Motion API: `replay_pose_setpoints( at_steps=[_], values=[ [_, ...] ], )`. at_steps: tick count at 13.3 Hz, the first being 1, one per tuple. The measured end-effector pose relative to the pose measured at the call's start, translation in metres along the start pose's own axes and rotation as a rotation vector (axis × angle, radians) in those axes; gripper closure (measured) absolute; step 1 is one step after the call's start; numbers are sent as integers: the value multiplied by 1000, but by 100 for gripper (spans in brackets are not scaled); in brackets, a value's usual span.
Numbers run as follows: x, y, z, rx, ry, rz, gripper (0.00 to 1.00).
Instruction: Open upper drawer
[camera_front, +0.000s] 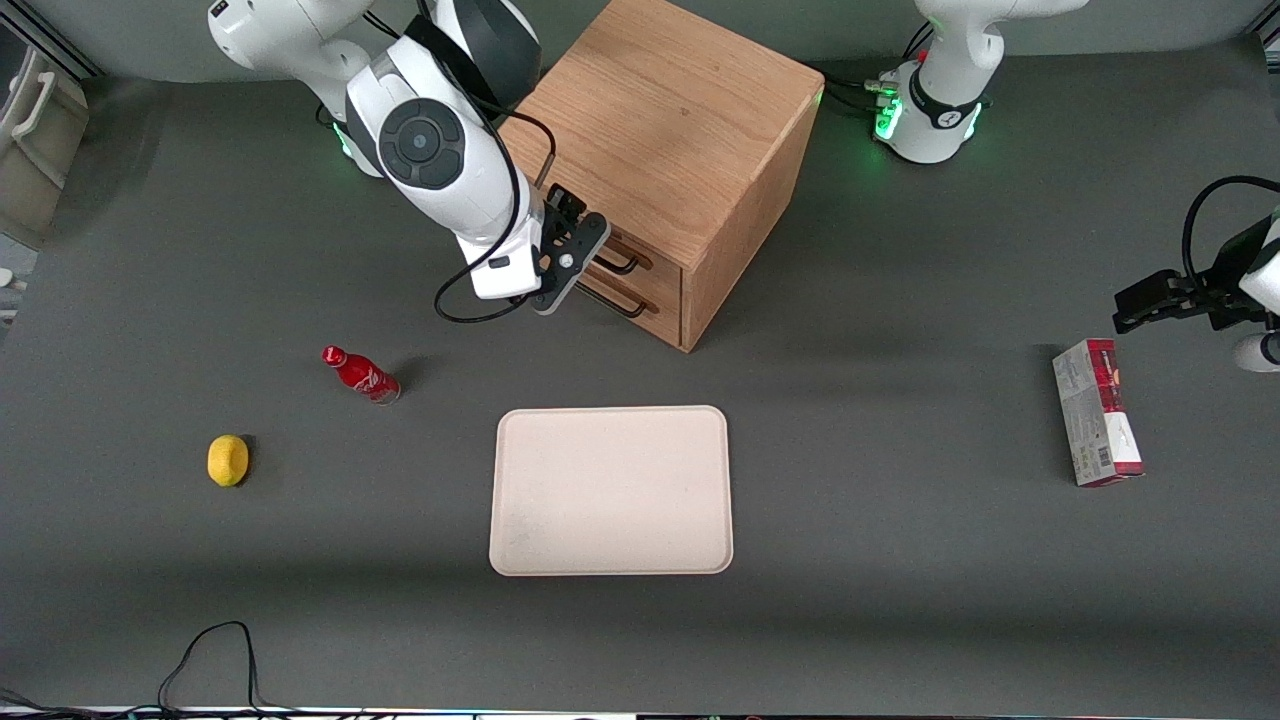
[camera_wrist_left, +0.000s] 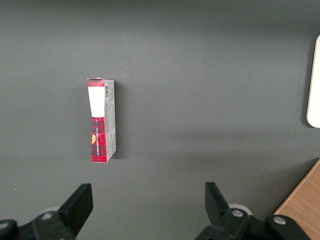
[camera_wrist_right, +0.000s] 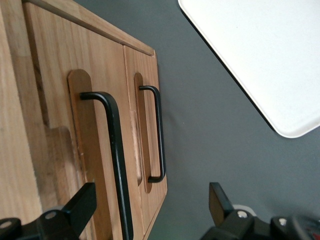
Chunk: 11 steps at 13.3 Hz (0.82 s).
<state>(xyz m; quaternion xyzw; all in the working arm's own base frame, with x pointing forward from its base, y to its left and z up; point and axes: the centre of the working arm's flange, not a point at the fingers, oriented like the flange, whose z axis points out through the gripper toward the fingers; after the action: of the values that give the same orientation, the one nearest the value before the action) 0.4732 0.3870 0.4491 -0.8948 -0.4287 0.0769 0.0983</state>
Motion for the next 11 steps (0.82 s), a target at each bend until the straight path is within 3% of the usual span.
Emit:
replay_pose_setpoints(
  at_steps=[11],
  values=[
    [-5, 5, 45, -12, 5, 13, 0]
  ],
)
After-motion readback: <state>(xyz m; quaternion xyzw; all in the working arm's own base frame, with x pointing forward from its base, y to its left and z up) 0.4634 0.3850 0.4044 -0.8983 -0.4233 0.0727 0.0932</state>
